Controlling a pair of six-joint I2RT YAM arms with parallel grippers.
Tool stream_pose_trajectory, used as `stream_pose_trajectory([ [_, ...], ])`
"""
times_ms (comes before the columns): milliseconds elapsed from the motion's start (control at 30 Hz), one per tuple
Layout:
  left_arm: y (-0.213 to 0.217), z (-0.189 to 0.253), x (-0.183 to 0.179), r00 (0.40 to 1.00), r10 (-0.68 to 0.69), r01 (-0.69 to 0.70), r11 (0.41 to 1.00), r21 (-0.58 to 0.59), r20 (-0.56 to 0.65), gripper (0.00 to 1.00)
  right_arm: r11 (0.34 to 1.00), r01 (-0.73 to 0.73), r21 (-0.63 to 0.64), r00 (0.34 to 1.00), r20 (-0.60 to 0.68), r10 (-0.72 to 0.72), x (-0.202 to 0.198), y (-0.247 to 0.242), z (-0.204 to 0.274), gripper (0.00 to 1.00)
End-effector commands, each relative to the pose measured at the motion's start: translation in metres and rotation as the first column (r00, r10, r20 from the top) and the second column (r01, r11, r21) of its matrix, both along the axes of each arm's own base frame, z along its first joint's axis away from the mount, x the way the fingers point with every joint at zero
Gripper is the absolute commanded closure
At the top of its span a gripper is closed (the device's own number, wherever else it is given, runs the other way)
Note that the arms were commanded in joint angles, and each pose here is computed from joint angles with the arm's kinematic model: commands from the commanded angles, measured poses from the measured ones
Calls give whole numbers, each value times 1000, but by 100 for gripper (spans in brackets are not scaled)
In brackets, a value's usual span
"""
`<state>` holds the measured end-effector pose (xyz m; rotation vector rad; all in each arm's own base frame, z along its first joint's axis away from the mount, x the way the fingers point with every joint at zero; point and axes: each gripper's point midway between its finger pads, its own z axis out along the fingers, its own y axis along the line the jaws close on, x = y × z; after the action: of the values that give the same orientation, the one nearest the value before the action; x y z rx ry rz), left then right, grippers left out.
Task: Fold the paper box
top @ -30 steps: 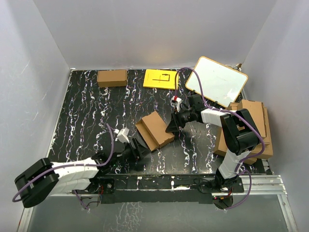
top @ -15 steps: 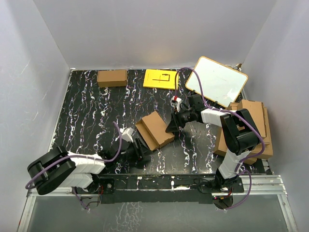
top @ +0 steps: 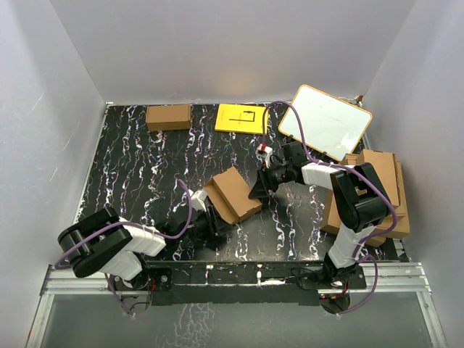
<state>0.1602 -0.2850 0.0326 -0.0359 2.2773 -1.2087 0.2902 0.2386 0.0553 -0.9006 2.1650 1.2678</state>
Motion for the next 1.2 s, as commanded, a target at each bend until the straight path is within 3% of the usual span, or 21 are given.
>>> stream_pose_trajectory([
  [0, -13, 20, 10, 998, -19, 22, 998, -54, 61, 67, 999, -9, -36, 1000, 16, 9, 3, 0, -10, 48],
  [700, -16, 27, 27, 997, 74, -74, 996, -47, 2, 84, 999, -21, -34, 1000, 8, 21, -1, 5, -10, 51],
  [1033, -32, 40, 40, 998, 52, -50, 998, -42, 36, 83, 999, -25, -32, 1000, 9, 25, -3, 7, -8, 51],
  [1167, -38, 46, 35, 999, 1, 1, 998, -56, 39, 74, 999, -22, -34, 1000, 21, 22, 0, 7, -6, 50],
])
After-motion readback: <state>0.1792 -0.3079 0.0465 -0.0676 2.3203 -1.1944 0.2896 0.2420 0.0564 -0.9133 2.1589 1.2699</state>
